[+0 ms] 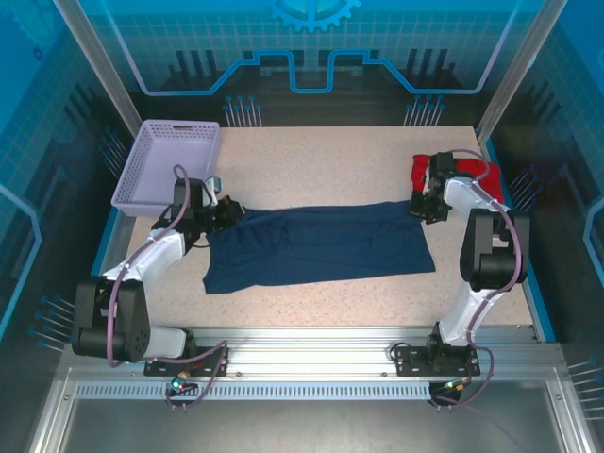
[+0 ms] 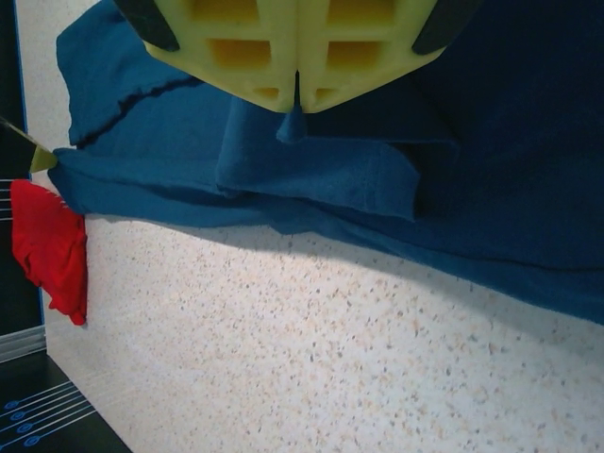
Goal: Fold the inside-out t-shirt
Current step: Fold the T-shirt at the center of the table.
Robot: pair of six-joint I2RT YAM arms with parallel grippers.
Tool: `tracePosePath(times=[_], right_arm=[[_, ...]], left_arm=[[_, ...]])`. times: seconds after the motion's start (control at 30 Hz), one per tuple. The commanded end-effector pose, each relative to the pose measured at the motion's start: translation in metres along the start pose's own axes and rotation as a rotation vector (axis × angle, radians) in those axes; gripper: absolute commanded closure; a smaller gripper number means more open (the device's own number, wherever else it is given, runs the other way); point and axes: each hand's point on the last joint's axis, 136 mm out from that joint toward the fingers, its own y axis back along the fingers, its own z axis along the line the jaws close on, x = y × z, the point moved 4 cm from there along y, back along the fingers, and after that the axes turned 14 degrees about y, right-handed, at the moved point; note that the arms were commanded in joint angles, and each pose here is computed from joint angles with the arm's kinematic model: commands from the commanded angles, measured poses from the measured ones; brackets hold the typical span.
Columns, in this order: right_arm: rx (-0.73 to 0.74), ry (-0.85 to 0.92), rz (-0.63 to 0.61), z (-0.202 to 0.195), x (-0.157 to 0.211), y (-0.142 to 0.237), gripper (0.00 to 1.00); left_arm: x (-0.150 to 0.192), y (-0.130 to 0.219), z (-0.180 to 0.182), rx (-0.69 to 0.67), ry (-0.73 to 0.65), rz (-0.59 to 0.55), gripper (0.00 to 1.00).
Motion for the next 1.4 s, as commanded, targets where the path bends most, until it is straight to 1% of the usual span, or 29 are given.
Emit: tracePosePath(times=[0.0,0.2,0.47,0.67,0.77,0.9,1.03,1.13,1.23,1.37], right_arm=[[0.010,-0.029,-0.014,-0.005,0.003,0.014,1.00],[0.011,-0.026,-0.022,-0.004,0.005,0.023,1.00],[0.049,-0.020,0.009,-0.010,0.009,0.017,1.00],[0.062,-0.024,0.020,-0.012,0.012,0.015,1.00],[0.052,-0.024,0.033,-0.009,0.016,0.010,1.00],[0.053,-0.033,0.077,-0.007,0.028,-0.002,1.00],[0.063,-0.060,0.087,-0.007,0.035,-0.003,0.83],[0.044,-0.057,0.007,0.002,0.030,0.010,0.71],[0.027,-0.032,-0.084,0.024,0.026,0.024,0.64],[-0.023,0.067,-0.144,0.066,0.019,0.028,0.61]], left_arm=[[0.000,0.006,-0.006,0.024,-0.033,-0.038,1.00],[0.000,0.012,-0.010,0.027,-0.046,-0.056,1.00],[0.009,0.022,-0.007,0.016,-0.053,-0.064,1.00],[0.021,0.026,0.004,-0.004,-0.055,-0.062,1.00],[0.025,0.022,0.013,-0.033,-0.056,-0.053,1.00],[0.039,0.013,0.031,-0.068,-0.038,-0.012,1.00],[0.057,0.008,0.047,-0.088,-0.018,0.040,1.00],[0.069,0.005,0.057,-0.098,0.007,0.074,1.00],[0.075,0.003,0.066,-0.115,0.016,0.085,1.00],[0.079,-0.002,0.068,-0.103,0.031,0.120,0.98]])
